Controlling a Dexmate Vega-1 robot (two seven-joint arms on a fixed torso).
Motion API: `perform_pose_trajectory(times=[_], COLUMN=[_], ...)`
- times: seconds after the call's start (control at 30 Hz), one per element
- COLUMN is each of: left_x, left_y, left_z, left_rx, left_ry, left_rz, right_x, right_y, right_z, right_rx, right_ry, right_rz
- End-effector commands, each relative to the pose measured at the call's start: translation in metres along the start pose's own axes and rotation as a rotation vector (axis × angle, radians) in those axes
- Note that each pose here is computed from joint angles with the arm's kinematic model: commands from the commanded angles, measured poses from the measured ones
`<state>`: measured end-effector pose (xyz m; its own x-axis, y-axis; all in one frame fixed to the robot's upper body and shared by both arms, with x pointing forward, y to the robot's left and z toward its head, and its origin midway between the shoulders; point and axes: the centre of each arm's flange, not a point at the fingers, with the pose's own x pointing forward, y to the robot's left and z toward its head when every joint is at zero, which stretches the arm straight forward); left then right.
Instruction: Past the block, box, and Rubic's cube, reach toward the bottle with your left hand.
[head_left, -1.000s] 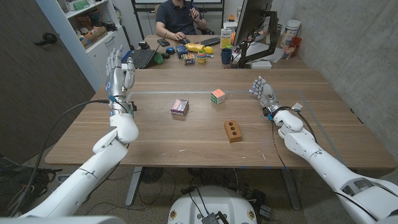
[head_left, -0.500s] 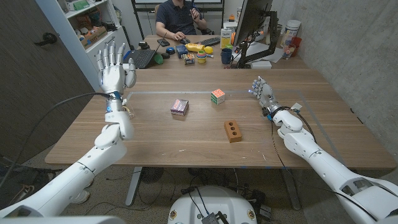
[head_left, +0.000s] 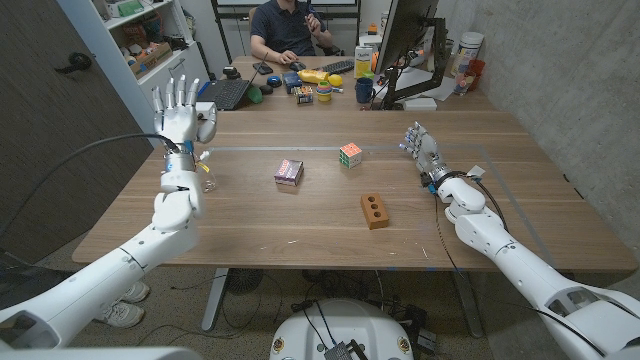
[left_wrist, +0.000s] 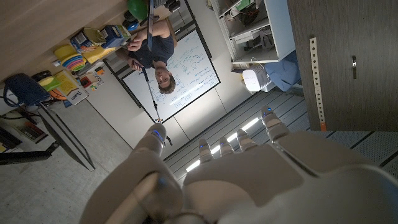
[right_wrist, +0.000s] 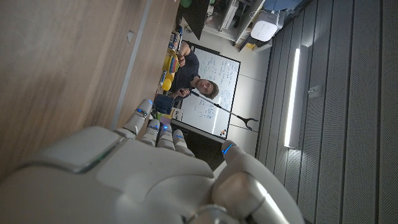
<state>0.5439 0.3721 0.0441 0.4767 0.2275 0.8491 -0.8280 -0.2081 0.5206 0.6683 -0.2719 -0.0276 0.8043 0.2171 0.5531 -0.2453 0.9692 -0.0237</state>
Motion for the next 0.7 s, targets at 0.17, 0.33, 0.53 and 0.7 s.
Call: perform_pose_trajectory(times=[0.17,0.33,0.53,0.7], left_x=[0.012,0.011,0.008,0.007], left_y=[-0.041,-0.054,-0.059,-0.058], left_z=[-0.003,0.002,0.005,0.007], left_rx=[0.044,0.058,0.064,0.069], left_ry=[-0.027,-0.045,-0.059,-0.074], left_rz=[-0.29,-0.365,-0.397,-0.436], right_x=[0.0,-0.001,-0.001,-0.001], right_y=[0.006,0.006,0.006,0.006], right_z=[0.001,0.003,0.003,0.003], right_rx=[-0.001,-0.005,-0.006,-0.006], right_ry=[-0.015,-0.016,-0.02,-0.025], right_rz=[-0.008,-0.012,-0.014,-0.02])
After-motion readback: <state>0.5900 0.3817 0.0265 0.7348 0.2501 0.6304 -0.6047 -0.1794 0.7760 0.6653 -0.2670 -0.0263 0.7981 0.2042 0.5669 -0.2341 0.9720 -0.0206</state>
